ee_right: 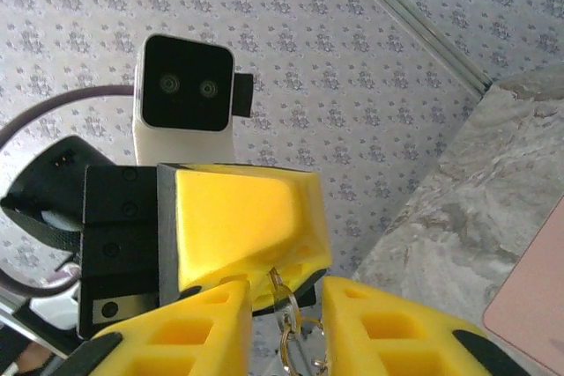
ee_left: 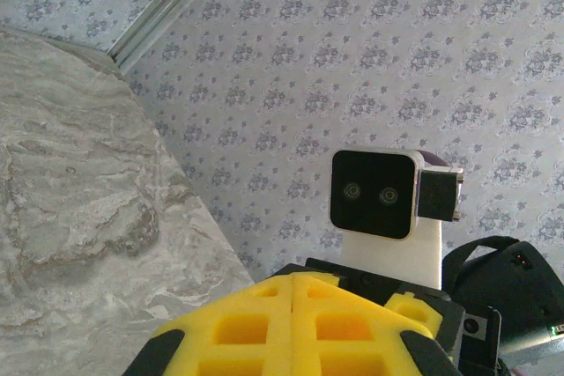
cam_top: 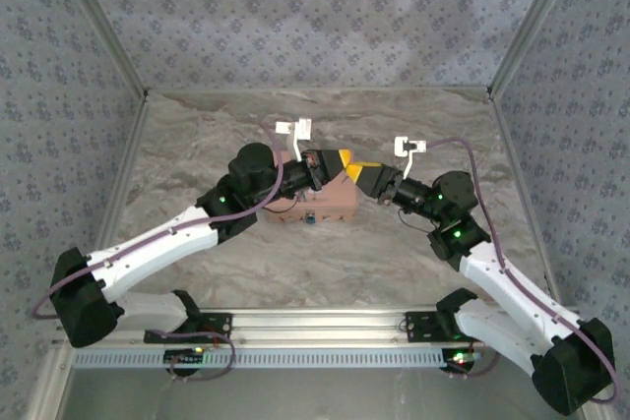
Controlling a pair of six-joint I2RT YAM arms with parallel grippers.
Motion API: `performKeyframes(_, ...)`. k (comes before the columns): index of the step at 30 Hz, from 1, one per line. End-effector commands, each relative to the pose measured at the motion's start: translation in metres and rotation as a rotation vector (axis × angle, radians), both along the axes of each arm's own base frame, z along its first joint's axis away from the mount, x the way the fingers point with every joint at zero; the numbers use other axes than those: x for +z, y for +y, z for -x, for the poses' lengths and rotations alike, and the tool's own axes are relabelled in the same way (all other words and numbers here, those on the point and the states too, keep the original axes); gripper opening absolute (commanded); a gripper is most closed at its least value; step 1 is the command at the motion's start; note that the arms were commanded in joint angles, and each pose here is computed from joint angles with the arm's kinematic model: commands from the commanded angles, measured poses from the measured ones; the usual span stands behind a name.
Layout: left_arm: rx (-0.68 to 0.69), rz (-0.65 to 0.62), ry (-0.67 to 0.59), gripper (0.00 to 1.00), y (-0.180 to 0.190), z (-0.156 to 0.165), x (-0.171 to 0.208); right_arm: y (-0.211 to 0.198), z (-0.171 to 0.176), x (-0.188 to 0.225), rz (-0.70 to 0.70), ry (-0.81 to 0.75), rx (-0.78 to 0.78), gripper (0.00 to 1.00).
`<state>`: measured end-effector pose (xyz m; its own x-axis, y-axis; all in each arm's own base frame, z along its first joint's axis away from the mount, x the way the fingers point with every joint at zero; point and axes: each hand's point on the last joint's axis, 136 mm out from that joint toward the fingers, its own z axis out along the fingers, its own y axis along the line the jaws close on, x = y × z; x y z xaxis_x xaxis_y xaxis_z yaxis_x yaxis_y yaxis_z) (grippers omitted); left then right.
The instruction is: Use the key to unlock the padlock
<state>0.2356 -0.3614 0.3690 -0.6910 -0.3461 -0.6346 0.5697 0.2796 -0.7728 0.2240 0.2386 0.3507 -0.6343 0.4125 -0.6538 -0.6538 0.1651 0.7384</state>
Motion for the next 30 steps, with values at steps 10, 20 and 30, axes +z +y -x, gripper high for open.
performKeyframes(10,0.006,0.071,-0.034,0.00,0.0028,0.0006,0.0235,0.0034,0.0070,0.0210,-0.027,-0.072,0.017,0.31)
performKeyframes(20,-0.010,0.080,-0.028,0.00,0.0017,0.0032,0.0236,0.0023,0.0026,0.0193,-0.020,-0.066,-0.007,0.01)
performKeyframes(30,-0.043,0.068,-0.018,0.00,-0.0012,0.0082,0.0177,0.0031,0.0022,0.0190,0.005,-0.080,-0.021,0.00)
